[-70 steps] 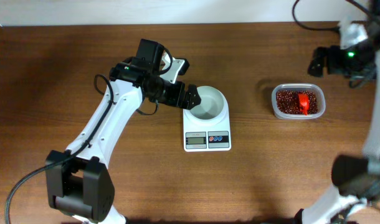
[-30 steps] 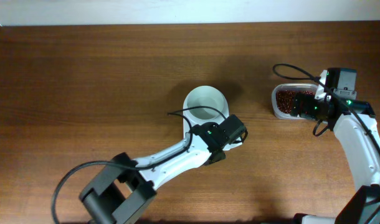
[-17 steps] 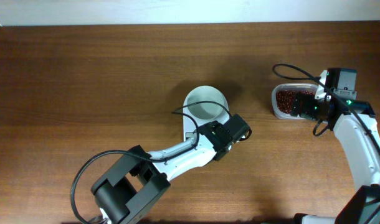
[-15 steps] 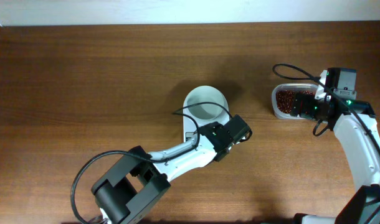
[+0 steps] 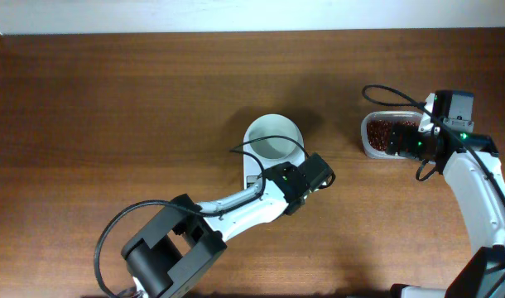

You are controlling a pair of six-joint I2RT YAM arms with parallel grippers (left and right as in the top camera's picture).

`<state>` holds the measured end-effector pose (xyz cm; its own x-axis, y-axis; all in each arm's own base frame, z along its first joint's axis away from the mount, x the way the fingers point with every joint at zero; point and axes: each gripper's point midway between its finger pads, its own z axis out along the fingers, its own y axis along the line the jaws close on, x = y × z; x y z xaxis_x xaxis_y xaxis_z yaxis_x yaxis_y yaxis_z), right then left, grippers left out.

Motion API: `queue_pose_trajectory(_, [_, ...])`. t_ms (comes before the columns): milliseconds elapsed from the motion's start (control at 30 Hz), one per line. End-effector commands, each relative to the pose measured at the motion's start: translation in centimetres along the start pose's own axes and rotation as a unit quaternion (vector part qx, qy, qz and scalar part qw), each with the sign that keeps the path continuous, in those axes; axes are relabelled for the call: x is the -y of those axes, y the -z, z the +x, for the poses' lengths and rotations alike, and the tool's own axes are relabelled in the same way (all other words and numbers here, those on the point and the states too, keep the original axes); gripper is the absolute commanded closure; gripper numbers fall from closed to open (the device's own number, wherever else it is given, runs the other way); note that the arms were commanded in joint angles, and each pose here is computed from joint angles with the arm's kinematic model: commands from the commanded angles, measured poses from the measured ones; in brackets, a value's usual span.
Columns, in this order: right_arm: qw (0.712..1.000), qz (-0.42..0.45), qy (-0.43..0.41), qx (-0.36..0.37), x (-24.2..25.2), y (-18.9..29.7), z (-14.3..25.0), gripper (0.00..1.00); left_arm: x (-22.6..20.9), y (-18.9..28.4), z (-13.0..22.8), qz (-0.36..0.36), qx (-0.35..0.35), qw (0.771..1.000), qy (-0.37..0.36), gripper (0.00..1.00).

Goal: Scoop item into bowl and weigh 50g on scale
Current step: 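Press the scale's tare button with the left gripper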

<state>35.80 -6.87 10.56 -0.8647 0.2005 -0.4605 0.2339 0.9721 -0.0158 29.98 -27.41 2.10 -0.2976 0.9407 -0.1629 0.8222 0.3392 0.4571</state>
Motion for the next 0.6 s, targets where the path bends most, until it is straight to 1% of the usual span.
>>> queue_pose_trajectory(0, [1.000,0.005,-0.001,-0.004,0.0,-0.3,0.2,0.01,1.9,-2.0,1.0,0.025,-0.022,0.999,-0.019,1.00])
queue_pose_trajectory(100, [1.000,0.005,-0.001,-0.004,0.0,-0.3,0.1,0.01,1.9,-2.0,0.9,0.025,-0.022,0.999,-0.018,1.00])
queue_pose_trajectory(167, [1.000,0.005,-0.001,-0.004,0.0,-0.3,0.2,0.01,1.1,-2.1,1.2,0.004,-0.031,0.999,-0.019,1.00])
queue_pose_trajectory(200, [1.000,0.005,-0.001,-0.004,0.0,-0.3,0.1,0.01,1.3,-2.1,1.2,0.008,-0.028,0.999,-0.020,1.00])
queue_pose_trajectory(233, [1.000,0.005,-0.001,-0.004,0.0,-0.3,0.2,0.01,2.1,-2.0,0.9,0.033,-0.020,0.999,-0.030,1.00])
queue_pose_trajectory(267, [1.000,0.005,-0.001,-0.004,0.0,-0.3,0.2,0.01,2.5,-2.0,1.0,0.043,-0.020,0.998,-0.032,1.00])
queue_pose_trajectory(333, [1.000,0.005,-0.001,-0.004,0.0,-0.3,0.2,0.01,2.6,-2.0,1.1,0.046,-0.021,0.998,-0.037,1.00])
queue_pose_trajectory(433, [1.000,0.005,-0.001,-0.004,0.0,-0.3,0.2,0.01,3.5,-1.9,1.6,0.072,-0.026,0.995,-0.058,1.00])
queue_pose_trajectory(567, [1.000,0.005,-0.001,-0.004,0.0,-0.3,0.2,0.01,4.3,-1.7,2.1,0.094,-0.032,0.993,-0.068,1.00])
